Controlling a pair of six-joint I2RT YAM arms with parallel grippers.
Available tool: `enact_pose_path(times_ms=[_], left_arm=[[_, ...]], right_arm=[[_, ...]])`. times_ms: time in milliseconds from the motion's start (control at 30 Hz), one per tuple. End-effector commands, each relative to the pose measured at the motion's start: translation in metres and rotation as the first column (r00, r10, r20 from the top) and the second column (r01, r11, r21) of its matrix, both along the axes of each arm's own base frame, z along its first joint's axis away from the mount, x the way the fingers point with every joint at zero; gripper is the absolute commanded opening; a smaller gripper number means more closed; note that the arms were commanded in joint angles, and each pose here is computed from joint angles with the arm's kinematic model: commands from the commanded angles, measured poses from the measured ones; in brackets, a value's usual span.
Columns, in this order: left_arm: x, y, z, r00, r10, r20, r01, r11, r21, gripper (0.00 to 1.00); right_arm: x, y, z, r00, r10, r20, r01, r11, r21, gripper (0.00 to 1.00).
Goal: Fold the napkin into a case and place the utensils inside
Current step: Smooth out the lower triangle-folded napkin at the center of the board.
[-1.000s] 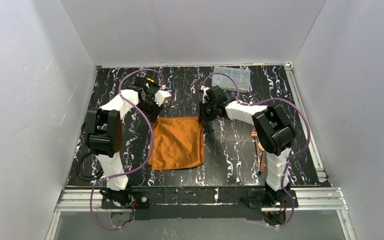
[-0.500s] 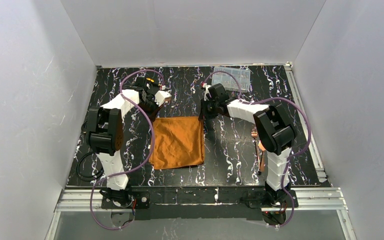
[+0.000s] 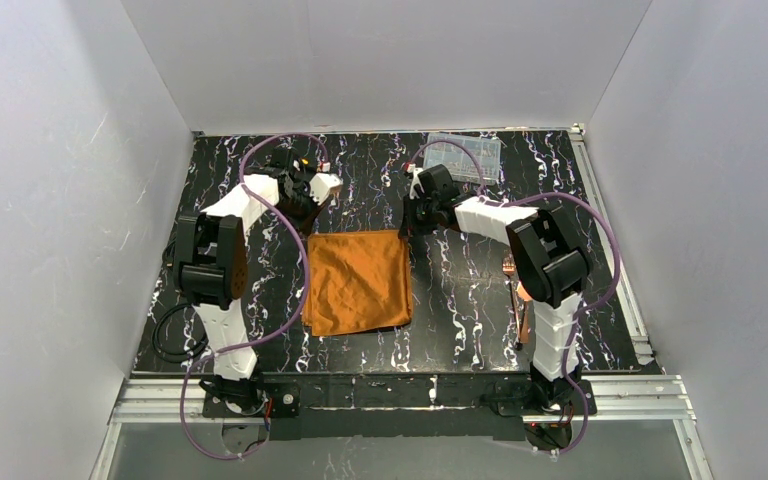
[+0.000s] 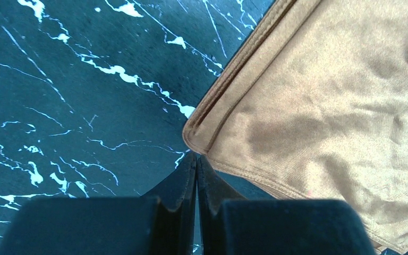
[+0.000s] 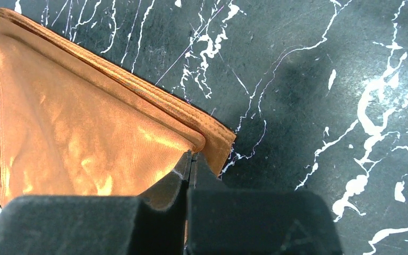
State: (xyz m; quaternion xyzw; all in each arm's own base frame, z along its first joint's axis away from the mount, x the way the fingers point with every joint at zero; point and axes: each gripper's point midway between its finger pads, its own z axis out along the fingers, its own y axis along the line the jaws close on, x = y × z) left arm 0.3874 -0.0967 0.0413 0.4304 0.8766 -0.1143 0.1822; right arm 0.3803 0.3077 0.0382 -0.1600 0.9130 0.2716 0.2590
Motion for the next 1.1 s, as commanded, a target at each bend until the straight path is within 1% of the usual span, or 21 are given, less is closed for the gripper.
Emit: enact_pose_path(times_ms=[0, 33, 67, 100, 167, 233, 267, 300, 333, 367, 400, 500, 533, 567, 633, 700, 733, 800, 933, 1033, 1067], left_arm=[[0.01, -0.003, 0.025, 0.999, 0.023, 0.04, -0.022, 0.999, -0.026, 0.0], [0.008, -0.004, 0.033, 0.999, 0.021, 0.047, -0.019, 0.999, -0.032, 0.06], [0.007, -0.004, 0.042, 0.998, 0.021, 0.066, -0.019, 0.999, -0.038, 0.16], [0.006, -0.004, 0.053, 0.996, 0.023, 0.087, -0.019, 0.999, -0.044, 0.26], [0.002, -0.002, 0.075, 0.991, 0.02, 0.13, -0.012, 0.998, -0.059, 0.38], [-0.005, 0.0, 0.098, 0.985, 0.025, 0.169, -0.012, 0.997, -0.076, 0.53], [-0.009, 0.002, 0.11, 0.981, 0.031, 0.19, -0.015, 0.996, -0.087, 0.58], [-0.015, 0.003, 0.12, 0.979, 0.034, 0.199, -0.014, 0.995, -0.104, 0.62], [-0.021, 0.004, 0.131, 0.974, 0.036, 0.222, -0.009, 0.993, -0.12, 0.68], [-0.025, 0.005, 0.141, 0.968, 0.04, 0.249, -0.005, 0.99, -0.138, 0.87], [-0.03, 0.007, 0.157, 0.953, 0.059, 0.296, -0.01, 0.987, -0.163, 0.98], [-0.034, 0.02, 0.167, 0.909, 0.166, 0.383, -0.097, 0.976, -0.194, 0.98], [-0.041, 0.019, 0.163, 0.91, 0.124, 0.395, -0.055, 0.982, -0.181, 0.98], [-0.055, 0.015, 0.154, 0.927, 0.046, 0.372, 0.02, 0.985, -0.171, 0.95], [-0.091, 0.0, 0.142, 0.939, -0.144, 0.313, 0.21, 0.96, -0.187, 0.83], [-0.11, -0.009, 0.128, 0.937, -0.202, 0.284, 0.267, 0.94, -0.213, 0.73], [-0.114, -0.012, 0.117, 0.941, -0.213, 0.263, 0.27, 0.941, -0.205, 0.69], [-0.12, -0.014, 0.094, 0.954, -0.23, 0.195, 0.263, 0.951, -0.164, 0.66], [-0.117, -0.019, 0.066, 0.982, -0.181, 0.055, 0.188, 0.965, -0.182, 0.58], [-0.1, -0.019, 0.049, 0.994, -0.107, -0.011, 0.104, 0.98, -0.17, 0.44], [-0.091, -0.019, 0.046, 0.996, -0.081, -0.023, 0.076, 0.984, -0.163, 0.41]], right_arm=[[0.018, 0.003, 0.008, 0.999, 0.002, 0.053, -0.001, 1.0, -0.009, 0.08], [0.019, 0.003, 0.01, 0.998, 0.004, 0.062, -0.003, 1.0, -0.015, 0.11], [0.02, 0.001, 0.012, 0.997, 0.001, 0.072, 0.0, 1.0, -0.022, 0.15], [0.023, 0.0, 0.018, 0.996, -0.005, 0.09, 0.007, 1.0, -0.028, 0.22], [0.027, -0.002, 0.034, 0.99, -0.019, 0.136, 0.022, 1.0, -0.019, 0.33], [0.029, -0.002, 0.055, 0.981, -0.031, 0.191, 0.03, 1.0, 0.006, 0.4], [0.029, -0.003, 0.064, 0.977, -0.035, 0.212, 0.033, 0.999, 0.014, 0.45], [0.028, -0.003, 0.073, 0.972, -0.036, 0.232, 0.033, 0.999, 0.017, 0.51], [0.026, -0.005, 0.078, 0.968, -0.036, 0.248, 0.036, 0.999, 0.008, 0.6], [0.022, -0.006, 0.082, 0.965, -0.03, 0.26, 0.031, 1.0, 0.001, 0.63], [0.016, -0.006, 0.091, 0.96, -0.021, 0.278, 0.021, 1.0, 0.003, 0.64], [-0.013, 0.002, 0.102, 0.953, 0.036, 0.301, -0.045, 0.999, 0.023, 0.59], [-0.026, 0.006, 0.101, 0.954, 0.06, 0.294, -0.074, 0.996, 0.039, 0.55], [-0.04, 0.009, 0.096, 0.957, 0.086, 0.276, -0.105, 0.993, 0.053, 0.51], [-0.065, 0.018, 0.093, 0.959, 0.143, 0.245, -0.167, 0.983, 0.081, 0.45], [-0.083, 0.025, 0.089, 0.954, 0.178, 0.24, -0.208, 0.973, 0.103, 0.43], [-0.09, 0.028, 0.087, 0.954, 0.187, 0.235, -0.218, 0.969, 0.112, 0.42], [-0.096, 0.031, 0.082, 0.957, 0.195, 0.215, -0.225, 0.966, 0.124, 0.41], [-0.097, 0.036, 0.072, 0.961, 0.195, 0.195, -0.223, 0.966, 0.131, 0.4], [-0.089, 0.039, 0.062, 0.962, 0.191, 0.195, -0.216, 0.969, 0.118, 0.4], [-0.086, 0.042, 0.06, 0.962, 0.191, 0.196, -0.216, 0.969, 0.116, 0.41]])
